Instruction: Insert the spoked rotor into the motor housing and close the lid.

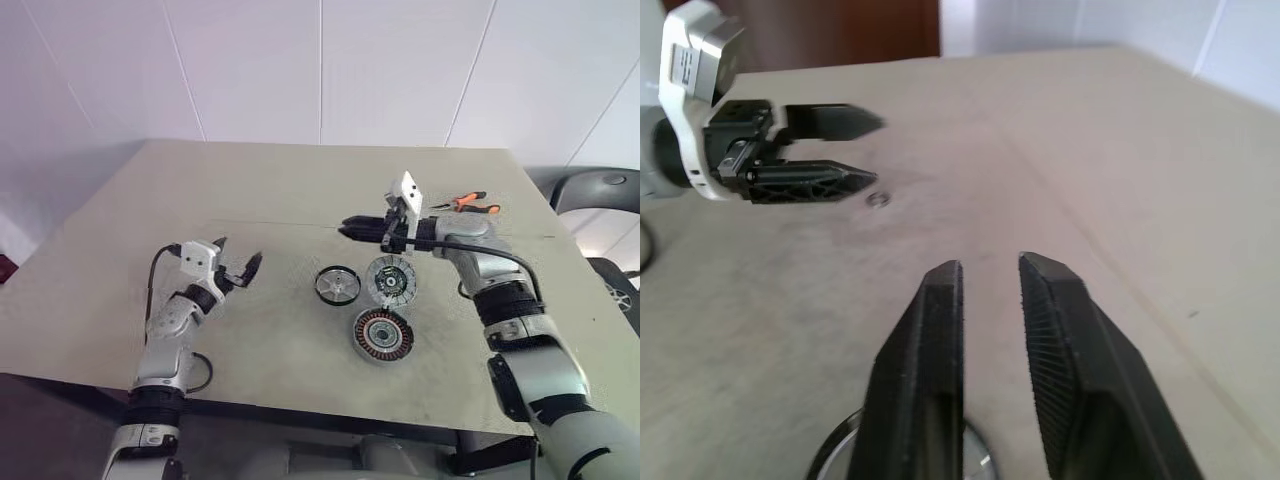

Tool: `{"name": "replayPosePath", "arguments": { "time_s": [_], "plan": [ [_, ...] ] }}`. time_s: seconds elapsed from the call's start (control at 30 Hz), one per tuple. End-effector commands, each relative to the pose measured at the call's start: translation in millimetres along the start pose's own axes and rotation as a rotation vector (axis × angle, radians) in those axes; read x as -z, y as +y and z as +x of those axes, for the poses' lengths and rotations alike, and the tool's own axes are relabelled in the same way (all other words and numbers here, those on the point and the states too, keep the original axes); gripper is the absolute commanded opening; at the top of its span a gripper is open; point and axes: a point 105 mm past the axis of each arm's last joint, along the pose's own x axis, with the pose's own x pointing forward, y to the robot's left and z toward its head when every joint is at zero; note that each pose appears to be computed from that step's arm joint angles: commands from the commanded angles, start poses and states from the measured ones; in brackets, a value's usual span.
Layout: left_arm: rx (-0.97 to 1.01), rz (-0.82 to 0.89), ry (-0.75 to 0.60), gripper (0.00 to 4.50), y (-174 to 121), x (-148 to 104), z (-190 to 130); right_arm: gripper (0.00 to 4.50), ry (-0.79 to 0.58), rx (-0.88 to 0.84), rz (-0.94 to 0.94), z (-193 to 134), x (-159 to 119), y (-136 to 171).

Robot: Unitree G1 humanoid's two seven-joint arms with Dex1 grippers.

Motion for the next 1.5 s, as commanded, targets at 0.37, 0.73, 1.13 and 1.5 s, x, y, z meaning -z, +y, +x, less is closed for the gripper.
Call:
{"name": "replayPosePath", "arguments": {
  "time_s": [0.37, 0.73, 1.13, 1.5],
  "plan": [
    [-0.274, -0.112, 0.058, 4.50, 35.2, 11.6, 1.2, 0.95, -0.064, 0.007, -0.103, -6.9, -29.0, -1.7],
    [-0.156, -0.132, 0.234, 4.50, 16.5, 41.4, -0.7, 0.95, -0.057, 0.009, -0.110, -9.1, -29.0, -2.6],
    [-0.148, -0.123, 0.368, 4.11, 25.3, 59.0, -6.3, 0.90, -0.090, -0.001, -0.093, -6.7, -31.0, 1.3],
    [-0.113, -0.138, 0.396, 0.68, 19.7, 62.5, -7.7, 0.90, -0.099, 0.002, -0.094, -6.3, -29.8, 3.7]
  ]
}}
